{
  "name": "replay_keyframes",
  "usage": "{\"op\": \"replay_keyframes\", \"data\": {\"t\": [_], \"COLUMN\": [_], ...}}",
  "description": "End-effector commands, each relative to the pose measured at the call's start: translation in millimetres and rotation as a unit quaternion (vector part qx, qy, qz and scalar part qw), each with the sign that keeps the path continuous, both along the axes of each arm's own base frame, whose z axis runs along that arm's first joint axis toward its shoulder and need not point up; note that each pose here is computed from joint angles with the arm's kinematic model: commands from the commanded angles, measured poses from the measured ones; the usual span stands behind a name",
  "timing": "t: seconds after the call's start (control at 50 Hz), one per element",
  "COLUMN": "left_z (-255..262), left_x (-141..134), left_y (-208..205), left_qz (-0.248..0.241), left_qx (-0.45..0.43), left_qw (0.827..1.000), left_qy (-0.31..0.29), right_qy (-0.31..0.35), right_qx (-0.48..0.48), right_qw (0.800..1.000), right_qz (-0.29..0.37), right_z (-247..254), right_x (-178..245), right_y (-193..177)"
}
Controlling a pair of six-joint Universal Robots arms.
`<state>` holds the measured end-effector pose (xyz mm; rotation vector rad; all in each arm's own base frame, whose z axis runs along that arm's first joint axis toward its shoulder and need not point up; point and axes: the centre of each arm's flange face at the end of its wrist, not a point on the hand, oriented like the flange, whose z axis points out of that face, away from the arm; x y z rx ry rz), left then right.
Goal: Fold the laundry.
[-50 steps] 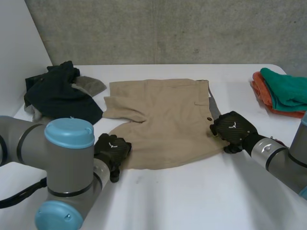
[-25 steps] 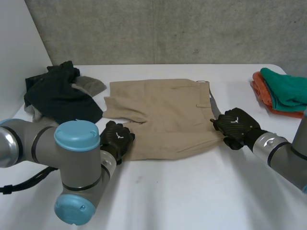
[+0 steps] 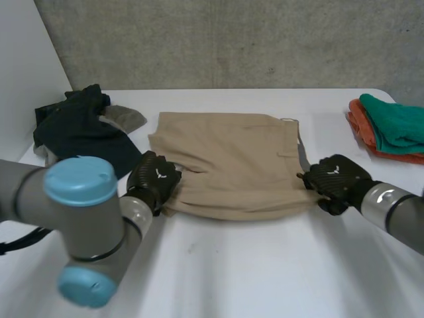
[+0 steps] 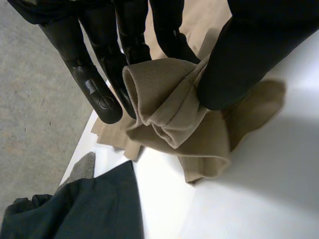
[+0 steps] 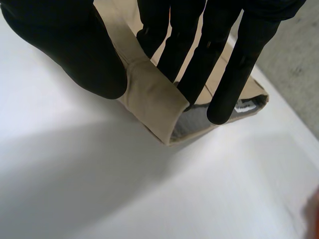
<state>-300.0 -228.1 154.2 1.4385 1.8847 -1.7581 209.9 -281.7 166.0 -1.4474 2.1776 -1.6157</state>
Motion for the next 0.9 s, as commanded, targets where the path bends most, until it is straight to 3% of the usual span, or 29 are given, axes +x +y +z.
{"op": "replay_keyframes", "data": {"t": [0.02,0.12,0.2,0.24,0.32,0.42,0.58,0.74,0.9], "left_z": [40.1,53.4,59.8,60.4,57.4,62.1,64.2,50.1,44.2], "left_x": [27.5,48.5,50.5,45.7,28.5,-7.4,-53.2,-77.7,-92.9], "left_y": [67.9,108.7,118.9,109.2,66.3,-7.8,-93.9,-139.2,-142.9], "left_qz": [-0.024,-0.049,-0.068,-0.068,-0.053,-0.04,-0.023,-0.002,-0.006], "left_qx": [0.061,0.17,0.24,0.246,0.217,0.109,-0.024,-0.082,-0.09], "left_qw": [0.997,0.981,0.964,0.964,0.974,0.993,0.996,0.99,0.986], "left_qy": [-0.038,-0.082,-0.088,-0.075,-0.04,0.017,0.083,0.111,0.138], "right_qy": [0.104,0.168,0.171,0.164,0.125,0.071,0.004,-0.032,-0.037], "right_qx": [0.054,0.117,0.105,0.106,0.099,0.064,-0.048,-0.159,-0.245], "right_qw": [0.993,0.977,0.976,0.978,0.986,0.995,0.994,0.979,0.953], "right_qz": [0.006,0.062,0.082,0.076,0.046,-0.018,-0.099,-0.125,-0.173], "right_z": [29.2,39.0,40.9,39.6,37.9,31.2,29.8,16.7,0.3], "right_x": [-25.0,-33.9,-30.7,-29.1,-19.6,-2.8,18.3,41.7,49.5], "right_y": [37.1,72.2,69.6,63.9,40.4,-0.5,-60.8,-108.0,-135.6]}}
